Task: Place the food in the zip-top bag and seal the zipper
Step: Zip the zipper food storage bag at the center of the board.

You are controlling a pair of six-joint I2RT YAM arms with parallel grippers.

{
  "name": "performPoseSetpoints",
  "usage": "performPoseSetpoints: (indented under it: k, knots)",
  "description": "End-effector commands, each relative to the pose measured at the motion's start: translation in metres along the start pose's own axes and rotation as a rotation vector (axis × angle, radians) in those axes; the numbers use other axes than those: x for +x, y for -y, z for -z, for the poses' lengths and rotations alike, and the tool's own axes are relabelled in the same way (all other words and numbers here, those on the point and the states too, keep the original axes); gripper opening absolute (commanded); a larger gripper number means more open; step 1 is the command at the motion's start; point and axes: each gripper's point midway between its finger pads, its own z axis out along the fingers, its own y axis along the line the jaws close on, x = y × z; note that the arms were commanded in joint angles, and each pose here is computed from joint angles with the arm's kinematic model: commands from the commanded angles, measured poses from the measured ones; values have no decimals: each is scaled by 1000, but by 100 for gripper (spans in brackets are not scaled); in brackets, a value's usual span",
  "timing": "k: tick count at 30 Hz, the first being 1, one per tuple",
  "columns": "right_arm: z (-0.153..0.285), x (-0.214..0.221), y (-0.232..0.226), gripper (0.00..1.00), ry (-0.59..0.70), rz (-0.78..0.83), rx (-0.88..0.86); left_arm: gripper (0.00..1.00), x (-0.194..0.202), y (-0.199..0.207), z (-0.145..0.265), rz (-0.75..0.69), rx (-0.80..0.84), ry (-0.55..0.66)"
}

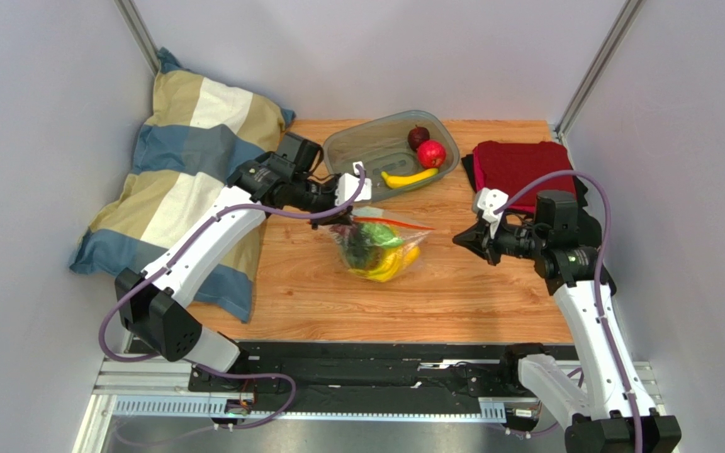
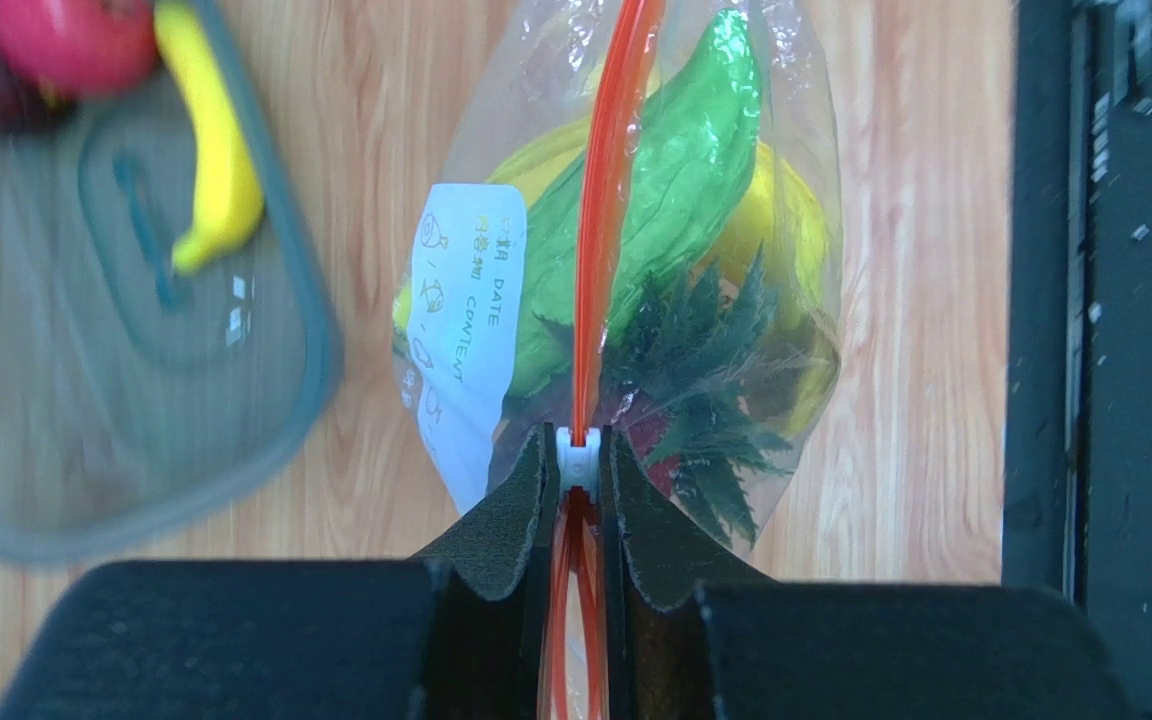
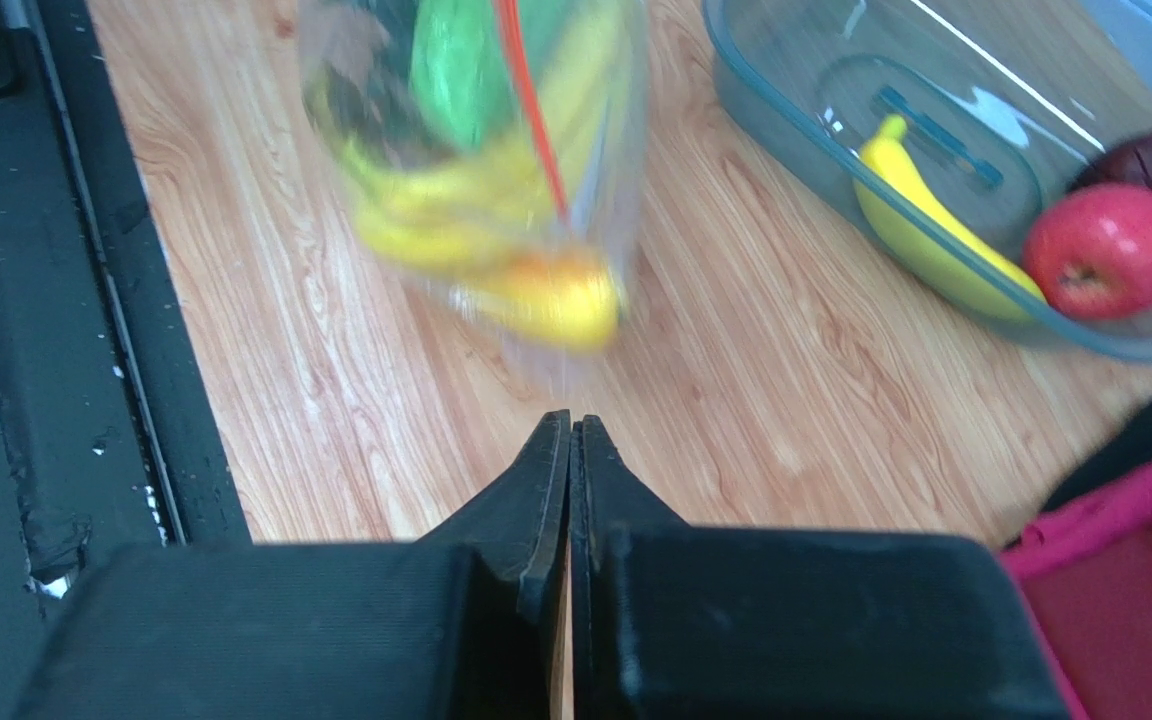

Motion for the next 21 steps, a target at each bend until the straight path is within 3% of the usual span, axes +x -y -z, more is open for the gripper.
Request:
performPoseSetpoints:
  k: [1, 6, 7, 8, 10, 11, 17, 21]
  knots:
    - [11, 8, 4, 0, -28, -2, 57, 0, 29, -8, 31, -1, -97, -108]
    - [12, 5, -1, 0, -14, -11, 39, 0, 27, 1, 38, 3, -96, -90]
    - [10, 0, -5, 8, 13, -19, 4, 0, 24, 3, 38, 11, -88, -75]
    - [10, -8, -8, 26, 34, -36, -11, 0, 18, 3, 39, 14, -83, -55]
    - [5, -19, -10, 95, 71, -51, -46, 0, 4, 8, 37, 32, -49, 6]
    - [2, -26, -9, 100, 79, -41, -52, 0, -4, 10, 37, 29, -38, 31]
    - [-29, -53, -18, 99, 80, 50, -120, 0, -44, 24, 24, 3, 16, 97]
    - [-53, -75, -27, 85, 101, 74, -153, 0, -67, 41, 10, -2, 68, 133]
